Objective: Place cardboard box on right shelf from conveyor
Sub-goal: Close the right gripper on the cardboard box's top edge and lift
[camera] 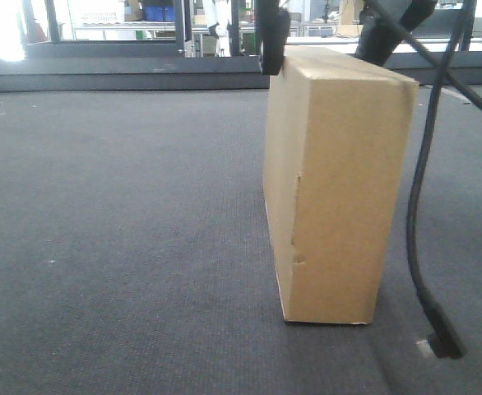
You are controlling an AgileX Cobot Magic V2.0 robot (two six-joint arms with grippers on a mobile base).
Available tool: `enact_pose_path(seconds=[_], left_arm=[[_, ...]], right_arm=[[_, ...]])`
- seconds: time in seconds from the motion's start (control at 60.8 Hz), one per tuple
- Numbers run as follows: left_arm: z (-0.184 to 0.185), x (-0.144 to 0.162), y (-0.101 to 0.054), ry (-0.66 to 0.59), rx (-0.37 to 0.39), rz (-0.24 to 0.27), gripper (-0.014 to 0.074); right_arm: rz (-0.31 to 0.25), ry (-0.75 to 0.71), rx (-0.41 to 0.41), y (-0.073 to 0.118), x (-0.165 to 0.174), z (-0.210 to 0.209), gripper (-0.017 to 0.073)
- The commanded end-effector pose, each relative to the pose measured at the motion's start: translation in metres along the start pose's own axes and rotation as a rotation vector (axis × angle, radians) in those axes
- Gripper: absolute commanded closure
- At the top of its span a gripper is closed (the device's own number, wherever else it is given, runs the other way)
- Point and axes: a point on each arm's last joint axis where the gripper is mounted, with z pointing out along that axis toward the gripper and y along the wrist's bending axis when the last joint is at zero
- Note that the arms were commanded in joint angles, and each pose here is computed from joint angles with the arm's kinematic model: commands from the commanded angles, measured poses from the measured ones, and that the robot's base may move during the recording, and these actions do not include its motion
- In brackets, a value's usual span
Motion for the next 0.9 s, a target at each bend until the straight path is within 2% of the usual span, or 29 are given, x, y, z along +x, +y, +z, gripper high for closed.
enact_pose_path(seconds=[0.0, 0.23, 0.51, 0.888], left_arm=[[-0.0012, -0.0089, -0.0001, -0.094, 0.002, -0.006, 0.0713], [-0.0012, -0.0089, -0.0001, -0.094, 0.002, -0.006, 0.0713], [-0.0012, -0.0089, -0.0001, -0.094, 0.002, -0.006, 0.0713], [-0.0012, -0.0089, -0.0001, -0.094, 0.002, -0.006, 0.0713]], right_arm=[[-0.003, -0.073, -0.024, -0.0003, -0.0036, -0.0269, -0.0045], [-0.002, -0.035, -0.006, -0.0009, -0.0014, -0.0224, -0.0045], [0.047, -0.031, -0.016, -0.0001, -0.0011, -0.0224, -0.0045], [0.055, -0.021, -0.030, 0.0012, -0.0002, -0.0224, -0.0045]])
